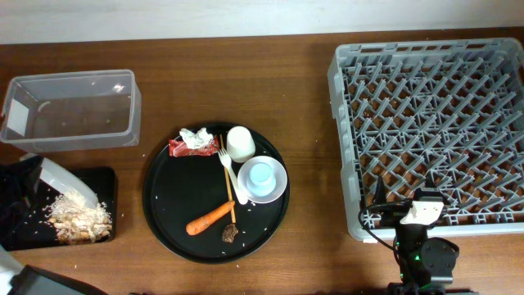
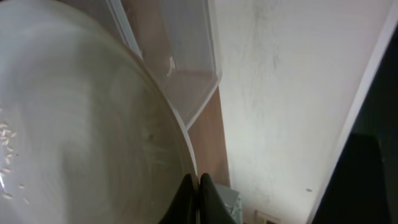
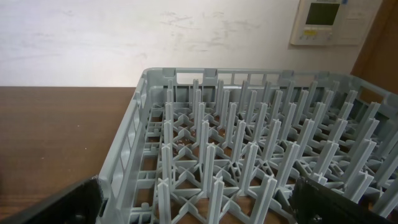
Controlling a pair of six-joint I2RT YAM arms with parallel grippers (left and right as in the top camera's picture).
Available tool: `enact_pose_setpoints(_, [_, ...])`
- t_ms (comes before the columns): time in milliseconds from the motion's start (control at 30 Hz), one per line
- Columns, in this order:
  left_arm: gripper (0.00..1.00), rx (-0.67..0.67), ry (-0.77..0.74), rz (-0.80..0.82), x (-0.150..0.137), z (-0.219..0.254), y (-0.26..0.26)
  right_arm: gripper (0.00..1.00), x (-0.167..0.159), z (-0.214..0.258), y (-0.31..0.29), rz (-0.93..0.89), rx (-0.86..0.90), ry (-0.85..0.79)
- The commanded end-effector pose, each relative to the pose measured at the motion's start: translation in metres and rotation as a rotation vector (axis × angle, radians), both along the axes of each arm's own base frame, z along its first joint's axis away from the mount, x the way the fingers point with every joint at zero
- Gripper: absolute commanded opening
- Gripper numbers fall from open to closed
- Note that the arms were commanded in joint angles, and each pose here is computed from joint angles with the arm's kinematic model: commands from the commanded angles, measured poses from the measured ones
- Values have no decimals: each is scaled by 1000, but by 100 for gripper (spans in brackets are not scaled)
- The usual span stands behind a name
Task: Sort waste into correct bins and load items into the dishwasher rack
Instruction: 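Tilt the plate with left gripper to dump rice onto black tray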
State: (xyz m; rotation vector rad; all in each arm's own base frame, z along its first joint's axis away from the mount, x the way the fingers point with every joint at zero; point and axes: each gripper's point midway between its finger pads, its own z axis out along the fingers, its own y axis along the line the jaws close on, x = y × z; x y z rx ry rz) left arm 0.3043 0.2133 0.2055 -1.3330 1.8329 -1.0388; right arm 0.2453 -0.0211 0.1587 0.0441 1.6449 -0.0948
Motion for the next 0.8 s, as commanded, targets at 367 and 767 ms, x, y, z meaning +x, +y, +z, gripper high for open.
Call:
enact_pose_setpoints(367, [1, -17, 4, 13, -13, 9, 0, 99, 0, -3, -1, -2, -3, 6])
enact_pose_setpoints(767, [1, -18, -77, -14, -13, 21, 0, 99, 0, -3, -1, -2, -3, 6])
